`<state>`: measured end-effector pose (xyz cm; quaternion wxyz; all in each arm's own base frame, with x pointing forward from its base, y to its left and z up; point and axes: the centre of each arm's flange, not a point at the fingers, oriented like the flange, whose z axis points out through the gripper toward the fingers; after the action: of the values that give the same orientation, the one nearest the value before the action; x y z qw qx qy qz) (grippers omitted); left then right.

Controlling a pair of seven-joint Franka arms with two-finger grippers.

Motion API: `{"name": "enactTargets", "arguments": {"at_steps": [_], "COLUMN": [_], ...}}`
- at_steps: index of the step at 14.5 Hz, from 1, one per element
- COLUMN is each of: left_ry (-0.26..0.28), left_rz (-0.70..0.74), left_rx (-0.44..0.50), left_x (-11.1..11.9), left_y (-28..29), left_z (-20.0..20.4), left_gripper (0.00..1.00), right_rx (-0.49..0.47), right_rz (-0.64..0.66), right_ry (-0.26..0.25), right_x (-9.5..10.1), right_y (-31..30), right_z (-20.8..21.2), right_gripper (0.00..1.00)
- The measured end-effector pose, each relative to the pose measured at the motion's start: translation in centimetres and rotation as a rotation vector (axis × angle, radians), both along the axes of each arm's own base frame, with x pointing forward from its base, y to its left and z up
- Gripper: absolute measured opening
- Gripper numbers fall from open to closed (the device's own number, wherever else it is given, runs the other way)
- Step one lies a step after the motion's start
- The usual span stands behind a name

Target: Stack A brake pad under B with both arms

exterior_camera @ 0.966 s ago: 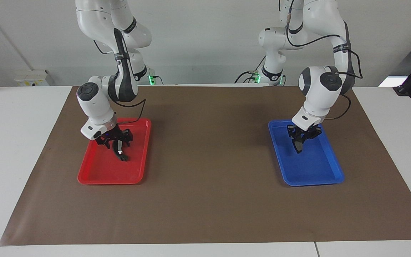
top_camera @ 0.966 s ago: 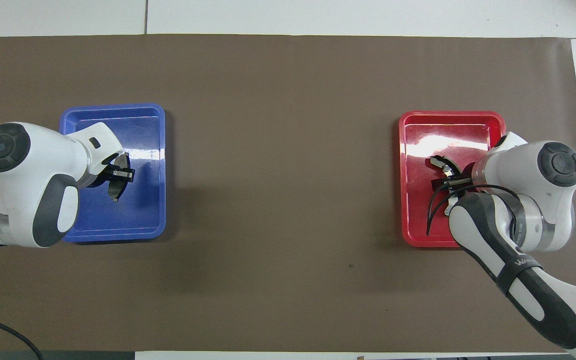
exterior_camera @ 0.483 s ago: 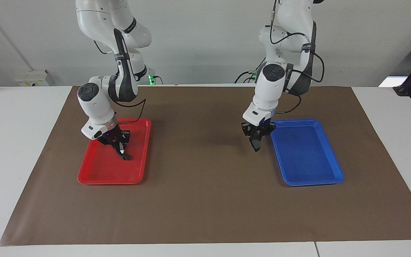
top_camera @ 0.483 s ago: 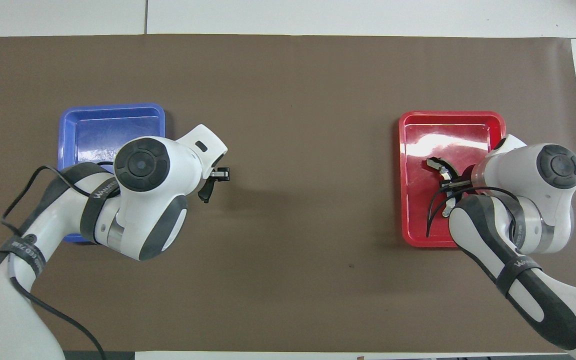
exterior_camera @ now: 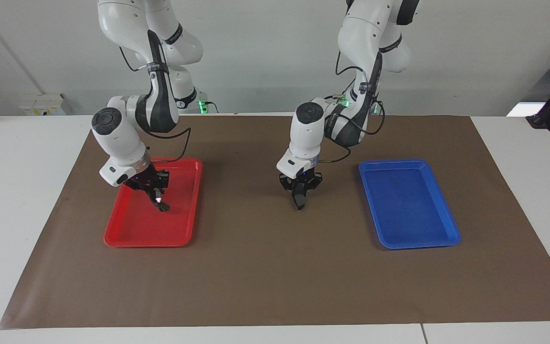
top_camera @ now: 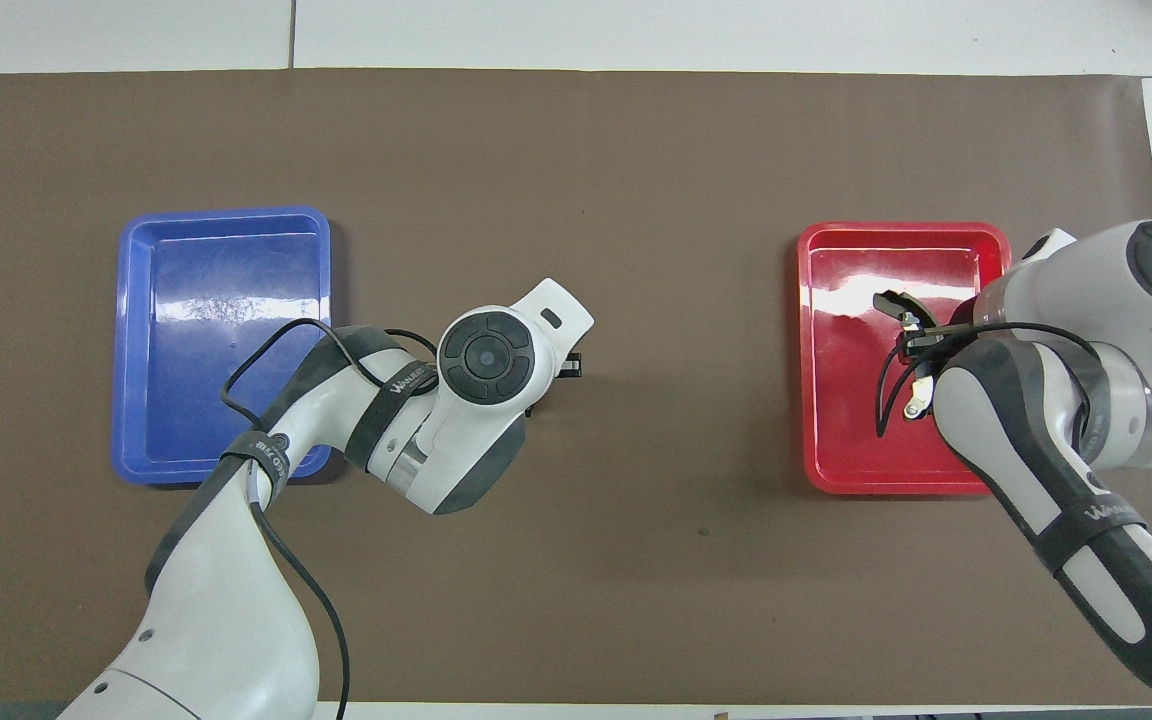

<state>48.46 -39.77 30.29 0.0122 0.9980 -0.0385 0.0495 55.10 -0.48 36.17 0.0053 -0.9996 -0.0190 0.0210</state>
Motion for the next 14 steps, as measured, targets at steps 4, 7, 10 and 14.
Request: {"name": "enactTargets", "arguments": {"at_steps": [4, 7, 10, 14], "left_ry": [-0.015, -0.031, -0.02, 0.025], "left_rz": [-0.001, 0.036, 0.04, 0.004], "left_rx": [-0.011, -0.018, 0.009, 0.051], "left_x": [0.3, 1.9, 4.7, 6.2], "left_y": [-0.2, 1.7, 8.3, 18.9], "left_z": [-0.4, 1.2, 6.6, 13.8], "left_gripper": [0.62, 0.96, 1.0, 1.0], "right_rx": [0.0, -0.003, -0.004, -0.009], "right_rz": [-0.026, -0.061, -0.099, -0.138], "right_ry": [-0.016, -0.016, -0.025, -0.026], "right_x": [1.4, 1.9, 1.6, 0.3], "right_y": [1.5, 5.5, 12.5, 21.9], "right_z": [4.0, 5.3, 5.7, 5.0], "right_gripper": [0.43, 0.43, 0.43, 0.43]}}
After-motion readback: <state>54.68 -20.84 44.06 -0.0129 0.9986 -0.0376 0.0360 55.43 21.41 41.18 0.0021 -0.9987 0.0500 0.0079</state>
